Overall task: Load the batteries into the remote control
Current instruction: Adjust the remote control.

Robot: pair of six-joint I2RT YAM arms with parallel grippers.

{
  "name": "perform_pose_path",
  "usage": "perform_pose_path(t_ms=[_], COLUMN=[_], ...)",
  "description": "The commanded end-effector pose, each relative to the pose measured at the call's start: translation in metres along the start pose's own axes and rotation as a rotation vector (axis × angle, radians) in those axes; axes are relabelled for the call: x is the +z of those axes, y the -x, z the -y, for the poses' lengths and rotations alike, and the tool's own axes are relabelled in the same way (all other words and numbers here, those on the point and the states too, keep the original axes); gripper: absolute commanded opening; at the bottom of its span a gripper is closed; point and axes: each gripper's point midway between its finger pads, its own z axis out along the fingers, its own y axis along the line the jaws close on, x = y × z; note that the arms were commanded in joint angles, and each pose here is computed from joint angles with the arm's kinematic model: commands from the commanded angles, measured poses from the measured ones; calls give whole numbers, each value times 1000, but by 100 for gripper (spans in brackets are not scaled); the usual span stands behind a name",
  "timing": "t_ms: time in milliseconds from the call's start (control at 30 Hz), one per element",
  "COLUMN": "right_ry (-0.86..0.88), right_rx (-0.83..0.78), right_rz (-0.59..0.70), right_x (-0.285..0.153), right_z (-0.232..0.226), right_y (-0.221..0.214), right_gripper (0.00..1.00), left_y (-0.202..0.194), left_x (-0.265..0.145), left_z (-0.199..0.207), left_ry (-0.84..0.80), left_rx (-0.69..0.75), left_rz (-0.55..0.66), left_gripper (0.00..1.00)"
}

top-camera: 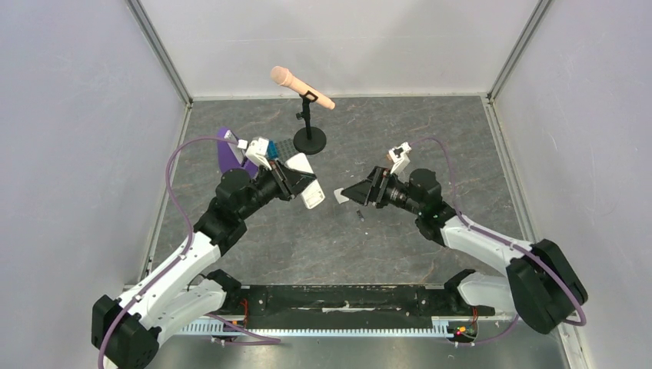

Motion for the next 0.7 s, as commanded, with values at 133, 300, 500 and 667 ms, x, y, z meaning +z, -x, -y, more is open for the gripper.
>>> perform_pose_path(t_ms=[133, 300, 500, 667], right_ry=[613, 689, 788, 782], right_rx=[62, 76, 147, 172], right_rz=[110, 95, 79, 70], right_x=[-47, -45, -48, -41], right_z=[-157, -190, -210, -212], right_y=[28, 27, 27, 29], right_gripper=[88, 86, 68, 50], left_y=[46, 60, 64, 60], left_x=[-22, -27, -29, -29], left_z=[98, 113, 122, 121], left_ry=[-372, -416, -453, -461], left_rx=[-199, -266, -293, -302], left_rz=[49, 69, 63, 49], left_gripper=[2, 2, 2, 2])
